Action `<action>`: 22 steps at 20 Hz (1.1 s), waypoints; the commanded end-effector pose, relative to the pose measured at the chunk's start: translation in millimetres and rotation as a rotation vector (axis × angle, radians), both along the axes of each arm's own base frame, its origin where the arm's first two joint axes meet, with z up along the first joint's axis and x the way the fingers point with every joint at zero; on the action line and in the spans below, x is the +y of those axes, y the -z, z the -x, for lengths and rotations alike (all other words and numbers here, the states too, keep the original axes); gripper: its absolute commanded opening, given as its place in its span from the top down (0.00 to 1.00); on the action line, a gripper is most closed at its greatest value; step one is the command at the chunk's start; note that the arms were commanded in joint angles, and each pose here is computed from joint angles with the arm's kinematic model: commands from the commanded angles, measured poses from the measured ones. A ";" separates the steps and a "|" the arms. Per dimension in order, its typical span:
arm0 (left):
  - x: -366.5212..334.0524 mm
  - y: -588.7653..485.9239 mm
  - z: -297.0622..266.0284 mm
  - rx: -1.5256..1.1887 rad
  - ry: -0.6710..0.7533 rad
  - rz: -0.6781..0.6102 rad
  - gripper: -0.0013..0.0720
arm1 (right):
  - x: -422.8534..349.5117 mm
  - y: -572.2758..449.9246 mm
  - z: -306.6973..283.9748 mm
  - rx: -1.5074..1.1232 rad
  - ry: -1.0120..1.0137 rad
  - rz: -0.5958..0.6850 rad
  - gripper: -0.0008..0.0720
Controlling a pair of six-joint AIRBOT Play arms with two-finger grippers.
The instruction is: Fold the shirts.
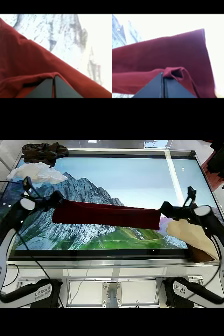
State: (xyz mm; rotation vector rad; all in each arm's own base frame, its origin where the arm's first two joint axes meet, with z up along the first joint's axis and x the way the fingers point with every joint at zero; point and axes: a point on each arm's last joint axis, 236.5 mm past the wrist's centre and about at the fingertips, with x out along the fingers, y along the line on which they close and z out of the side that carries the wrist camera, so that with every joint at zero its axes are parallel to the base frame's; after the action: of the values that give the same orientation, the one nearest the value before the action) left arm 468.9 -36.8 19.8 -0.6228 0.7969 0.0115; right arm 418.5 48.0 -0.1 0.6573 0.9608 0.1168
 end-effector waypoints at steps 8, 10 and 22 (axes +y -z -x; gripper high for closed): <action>15.7 74.5 -26.5 0.050 -0.013 -0.103 0.97 | 23.3 72.5 -39.6 0.070 -0.010 0.034 0.95; 15.1 69.8 -30.7 0.035 -0.029 -0.084 0.95 | 24.2 70.1 -41.1 0.066 -0.010 0.028 0.95; -71.3 -101.1 -47.6 -0.240 0.393 -0.205 0.29 | -37.7 -73.5 -10.7 -0.032 -0.066 0.224 0.38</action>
State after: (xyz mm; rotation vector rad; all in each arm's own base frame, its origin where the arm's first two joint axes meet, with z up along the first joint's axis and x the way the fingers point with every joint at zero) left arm 530.9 -67.1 87.8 -0.4567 0.6725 -0.1488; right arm 460.3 39.1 56.4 0.4021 0.8849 0.1571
